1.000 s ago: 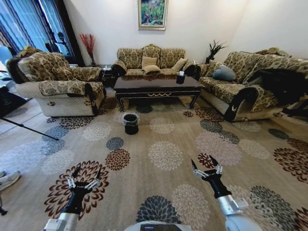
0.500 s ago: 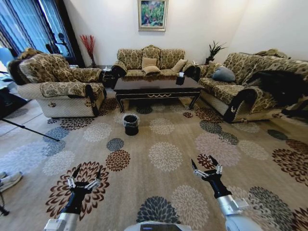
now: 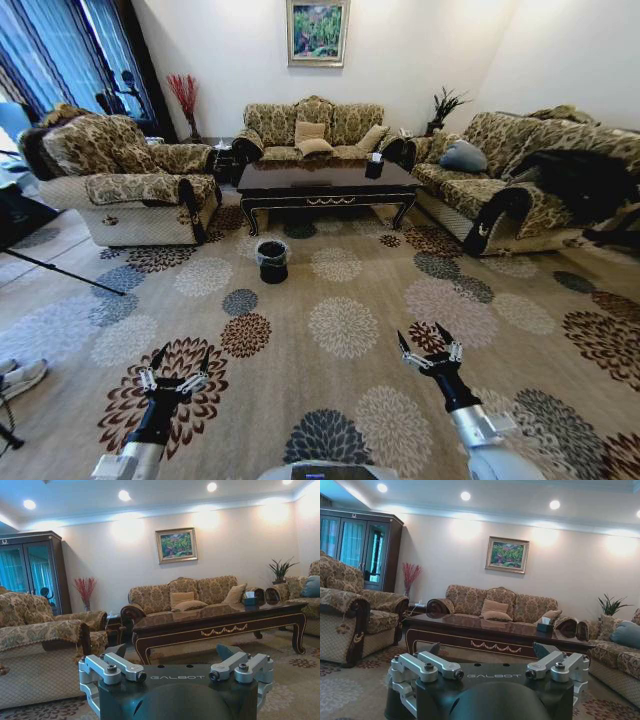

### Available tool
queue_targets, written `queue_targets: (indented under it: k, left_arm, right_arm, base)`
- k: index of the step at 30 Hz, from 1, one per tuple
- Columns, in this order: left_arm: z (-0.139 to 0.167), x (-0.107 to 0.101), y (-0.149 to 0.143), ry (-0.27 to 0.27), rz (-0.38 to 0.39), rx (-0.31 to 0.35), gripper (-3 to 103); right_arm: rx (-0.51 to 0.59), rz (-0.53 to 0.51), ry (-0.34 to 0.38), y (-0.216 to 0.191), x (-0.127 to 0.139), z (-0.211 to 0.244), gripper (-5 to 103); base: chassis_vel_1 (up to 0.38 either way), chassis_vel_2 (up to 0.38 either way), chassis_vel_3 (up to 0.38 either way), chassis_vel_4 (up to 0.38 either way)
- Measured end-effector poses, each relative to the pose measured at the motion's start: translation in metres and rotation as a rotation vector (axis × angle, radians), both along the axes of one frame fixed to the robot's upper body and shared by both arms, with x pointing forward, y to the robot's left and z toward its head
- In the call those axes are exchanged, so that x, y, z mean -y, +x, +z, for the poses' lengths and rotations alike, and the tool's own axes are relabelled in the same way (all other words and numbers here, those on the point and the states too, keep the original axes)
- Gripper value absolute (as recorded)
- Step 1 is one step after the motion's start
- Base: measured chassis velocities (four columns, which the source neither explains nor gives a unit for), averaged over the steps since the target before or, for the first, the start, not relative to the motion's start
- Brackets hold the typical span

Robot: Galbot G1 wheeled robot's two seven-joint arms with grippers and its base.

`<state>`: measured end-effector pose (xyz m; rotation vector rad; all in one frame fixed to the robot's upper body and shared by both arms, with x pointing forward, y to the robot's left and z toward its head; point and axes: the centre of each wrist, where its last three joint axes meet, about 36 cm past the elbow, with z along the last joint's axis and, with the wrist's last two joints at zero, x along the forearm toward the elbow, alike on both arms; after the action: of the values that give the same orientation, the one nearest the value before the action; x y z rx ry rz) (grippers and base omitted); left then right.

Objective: Move to the front of the table and pick up the trash from the floor, then place it into the trash bin.

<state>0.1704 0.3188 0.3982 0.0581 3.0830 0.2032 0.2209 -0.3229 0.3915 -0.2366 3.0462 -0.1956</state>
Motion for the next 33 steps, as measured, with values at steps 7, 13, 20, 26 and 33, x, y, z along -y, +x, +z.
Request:
queue_targets:
  k: [7,13,20,26,33]
  left_arm:
    - [0.0000,0.0000,0.0000,0.000,0.000,0.000,100]
    - [0.0000,0.0000,0.0000,0.000,0.000,0.000,100]
    - [0.0000,0.0000,0.0000,0.000,0.000,0.000,100]
    - [0.0000,0.0000,0.0000,0.000,0.000,0.000,100]
    - [0.0000,0.0000,0.0000,0.000,0.000,0.000,100]
  right_arm:
    - [0.000,0.000,0.000,0.0000,0.0000,0.0000,100]
    - [0.000,0.000,0.000,0.0000,0.0000,0.0000,100]
    - [0.000,0.000,0.000,0.0000,0.0000,0.0000,100]
    - [0.000,0.000,0.000,0.0000,0.0000,0.0000,100]
    - [0.000,0.000,0.000,0.0000,0.0000,0.0000,100]
  base:
    - [0.000,0.000,0.000,0.000]
    - [0.000,0.000,0.000,0.000]
    - [0.000,0.000,0.000,0.000]
    - [0.000,0.000,0.000,0.000]
    - [0.000,0.000,0.000,0.000]
